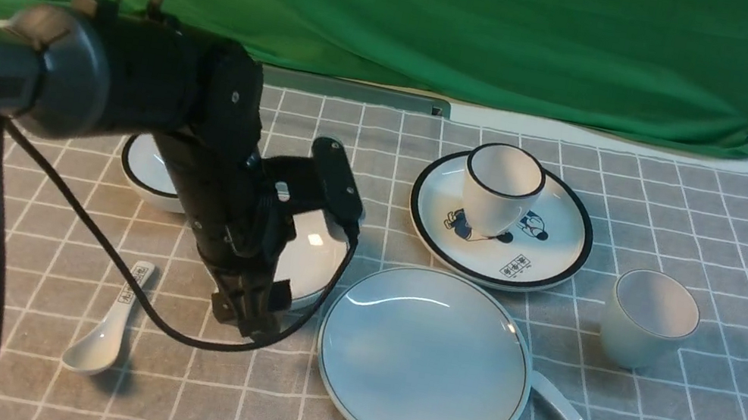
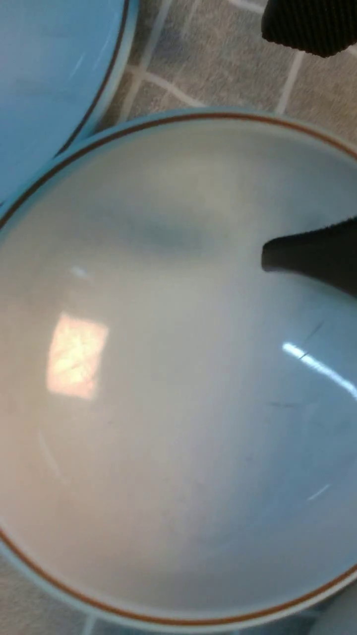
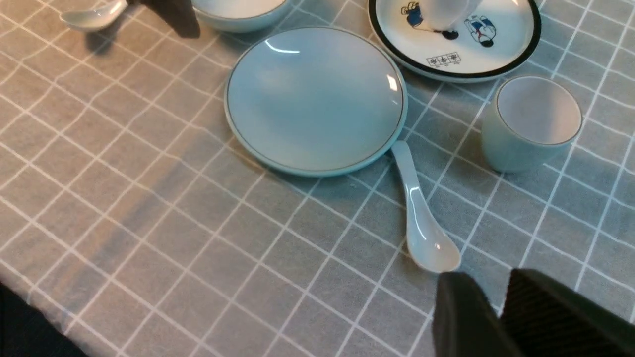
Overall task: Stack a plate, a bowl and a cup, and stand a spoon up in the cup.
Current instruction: Use the left arm to grab a blue rice bowl, then use the left arm to put the blue rice bowl into the blue large plate in the middle, then use the right arm to grab a blue teacup
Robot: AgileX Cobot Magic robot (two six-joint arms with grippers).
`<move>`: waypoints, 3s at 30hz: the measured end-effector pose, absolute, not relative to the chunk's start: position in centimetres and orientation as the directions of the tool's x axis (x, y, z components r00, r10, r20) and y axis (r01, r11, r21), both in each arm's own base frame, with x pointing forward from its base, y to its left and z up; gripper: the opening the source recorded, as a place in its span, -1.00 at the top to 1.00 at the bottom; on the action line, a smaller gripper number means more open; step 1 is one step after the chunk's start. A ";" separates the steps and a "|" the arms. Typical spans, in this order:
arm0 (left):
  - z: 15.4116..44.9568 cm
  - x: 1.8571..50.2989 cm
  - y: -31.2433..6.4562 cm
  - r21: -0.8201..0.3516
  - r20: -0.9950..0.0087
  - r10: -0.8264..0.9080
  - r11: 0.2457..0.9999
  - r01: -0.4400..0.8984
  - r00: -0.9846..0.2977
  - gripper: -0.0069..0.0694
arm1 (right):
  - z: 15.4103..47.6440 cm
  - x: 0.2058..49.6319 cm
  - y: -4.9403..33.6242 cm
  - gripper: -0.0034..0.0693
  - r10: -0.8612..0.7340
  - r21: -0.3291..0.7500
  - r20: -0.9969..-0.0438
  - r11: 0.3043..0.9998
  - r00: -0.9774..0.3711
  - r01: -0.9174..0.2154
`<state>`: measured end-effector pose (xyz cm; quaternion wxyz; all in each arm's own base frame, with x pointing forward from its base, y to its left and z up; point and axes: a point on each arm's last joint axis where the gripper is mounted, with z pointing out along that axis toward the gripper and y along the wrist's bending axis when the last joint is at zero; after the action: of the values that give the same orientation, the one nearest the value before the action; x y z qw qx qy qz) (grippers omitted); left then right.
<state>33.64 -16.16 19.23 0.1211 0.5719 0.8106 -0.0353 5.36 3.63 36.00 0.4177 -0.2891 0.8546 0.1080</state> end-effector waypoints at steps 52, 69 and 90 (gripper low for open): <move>18.9 25.9 -29.4 0.193 -0.327 0.945 0.097 0.976 -0.030 0.32 | 35.7 5.6 3.8 0.01 -0.339 0.030 -0.744 0.845 -0.576 -0.535; 36.8 18.4 -21.3 0.085 -0.777 0.559 0.549 0.831 -0.290 0.38 | 30.2 22.7 10.0 -0.28 -0.513 -0.031 -0.347 0.843 -0.785 -0.537; 29.6 6.3 -7.9 -0.153 -0.970 0.049 0.638 0.755 -0.238 0.80 | 19.8 38.2 11.5 -0.05 -0.475 -0.026 -0.127 0.879 -0.871 -0.476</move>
<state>6.33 -7.86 29.56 0.5501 0.2799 0.7185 -0.3206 38.20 11.49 19.85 0.0650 -0.2458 0.9671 0.0028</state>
